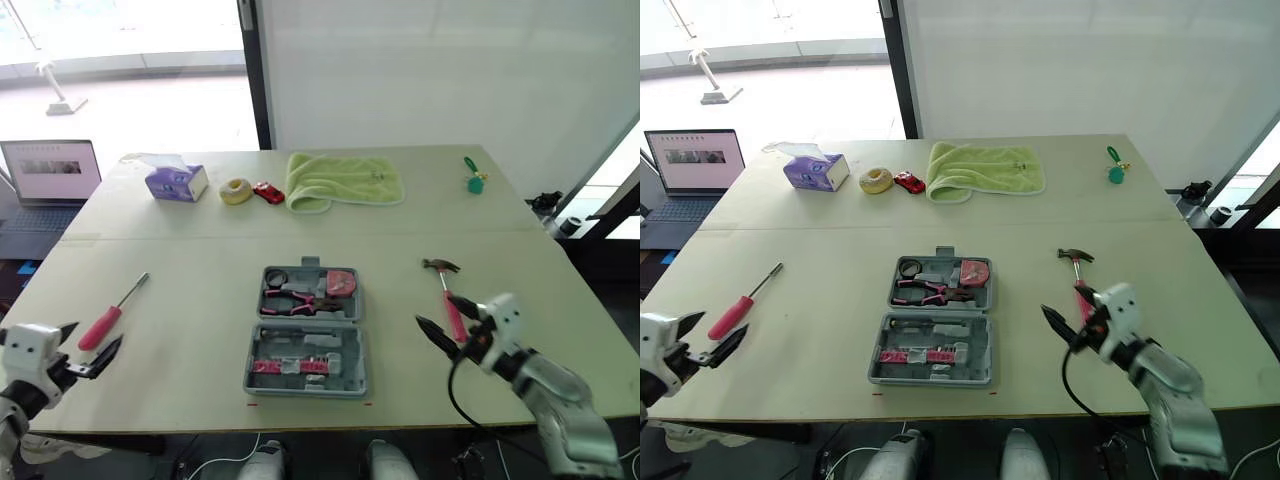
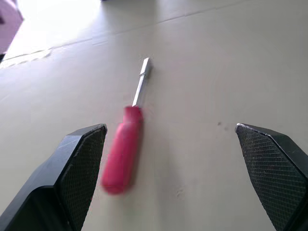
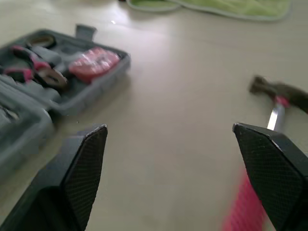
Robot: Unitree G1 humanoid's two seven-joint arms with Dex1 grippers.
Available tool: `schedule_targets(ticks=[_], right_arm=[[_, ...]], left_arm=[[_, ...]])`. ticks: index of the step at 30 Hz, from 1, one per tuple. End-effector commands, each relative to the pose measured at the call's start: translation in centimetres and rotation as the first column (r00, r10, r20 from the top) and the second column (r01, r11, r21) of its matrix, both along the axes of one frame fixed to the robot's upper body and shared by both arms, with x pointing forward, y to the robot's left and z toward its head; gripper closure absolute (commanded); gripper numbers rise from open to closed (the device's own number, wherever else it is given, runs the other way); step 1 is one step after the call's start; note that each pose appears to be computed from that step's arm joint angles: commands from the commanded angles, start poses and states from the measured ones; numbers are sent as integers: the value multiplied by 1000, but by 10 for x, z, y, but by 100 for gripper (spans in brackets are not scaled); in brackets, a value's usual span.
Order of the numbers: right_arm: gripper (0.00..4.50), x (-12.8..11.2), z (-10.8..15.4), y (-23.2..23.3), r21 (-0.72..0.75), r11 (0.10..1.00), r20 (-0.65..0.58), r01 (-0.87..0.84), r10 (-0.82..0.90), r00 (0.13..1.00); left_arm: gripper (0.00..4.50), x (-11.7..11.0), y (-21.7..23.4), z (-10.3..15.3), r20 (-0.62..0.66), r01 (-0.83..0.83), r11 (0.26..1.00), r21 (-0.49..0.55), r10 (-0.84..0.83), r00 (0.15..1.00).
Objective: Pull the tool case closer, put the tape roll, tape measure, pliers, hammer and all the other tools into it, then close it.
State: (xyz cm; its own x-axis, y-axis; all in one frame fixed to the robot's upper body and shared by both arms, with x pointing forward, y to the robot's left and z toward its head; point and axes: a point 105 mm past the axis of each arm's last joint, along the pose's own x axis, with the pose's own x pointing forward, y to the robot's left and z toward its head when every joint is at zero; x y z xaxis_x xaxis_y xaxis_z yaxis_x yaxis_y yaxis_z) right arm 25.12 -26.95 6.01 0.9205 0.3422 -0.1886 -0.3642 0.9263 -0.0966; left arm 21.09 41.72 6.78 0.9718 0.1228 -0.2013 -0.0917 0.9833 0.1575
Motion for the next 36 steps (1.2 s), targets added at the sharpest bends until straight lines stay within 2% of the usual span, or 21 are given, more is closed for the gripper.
schedule_targets(ticks=[1, 4, 12, 15, 17, 19, 22, 23, 24, 26, 29, 30, 33, 36], right_arm=[[4, -24, 2, -53, -60, 986, 30, 153, -151, 988], [4, -36, -4, -78, -40, 968, 9, 247, -247, 969], [4, -33, -2, -92, -47, 962, 22, 267, -267, 964], [4, -12, 18, -69, -44, 986, 67, 160, -157, 985], [4, -1, 30, -42, -85, 996, 64, 12, -6, 998], [4, 10, 48, -14, -80, 989, 63, -124, 130, 990], [4, 19, 72, 13, -39, 972, 70, -230, 232, 970], [4, 24, 82, 27, -25, 956, 62, -292, 293, 954], [4, 30, 96, 44, 3, 934, 53, -358, 357, 932], [4, 34, 112, 68, -3, 889, 16, -458, 458, 889], [4, 34, 121, 83, -33, 864, -4, -503, 503, 864], [4, 33, 124, 89, -68, 857, 9, -511, 513, 859], [4, 21, 134, 107, -139, 841, 54, -523, 534, 844], [4, 15, 130, 108, -154, 889, 76, -431, 445, 892]], left_arm=[[0, -28, 36, -2, 20, -188, 982, -4, 188, 982], [0, -33, 32, -9, -35, -117, 988, 97, 121, 992], [0, -32, 34, -2, 18, -108, 991, 83, 107, 994], [0, -13, 18, 10, 60, -21, 997, 72, 17, 998], [0, -2, 0, 16, 59, 84, 995, 50, -87, 995], [0, 4, -16, 26, 42, 194, 979, 53, -197, 980], [0, 9, -18, 42, 56, 222, 973, 66, -226, 973], [0, 14, -26, 49, 63, 270, 962, 37, -272, 960], [0, 20, -42, 57, 64, 355, 935, 1, -354, 933], [0, 27, -86, 70, 37, 549, 835, -34, -548, 835], [0, 34, -118, 81, -7, 670, 742, 14, -670, 742], [0, 36, -125, 81, -56, 708, 703, 67, -706, 706], [0, 52, -172, 103, -88, 850, 512, 123, -848, 523], [0, 68, -209, 128, -68, 923, 367, 112, -924, 376]])
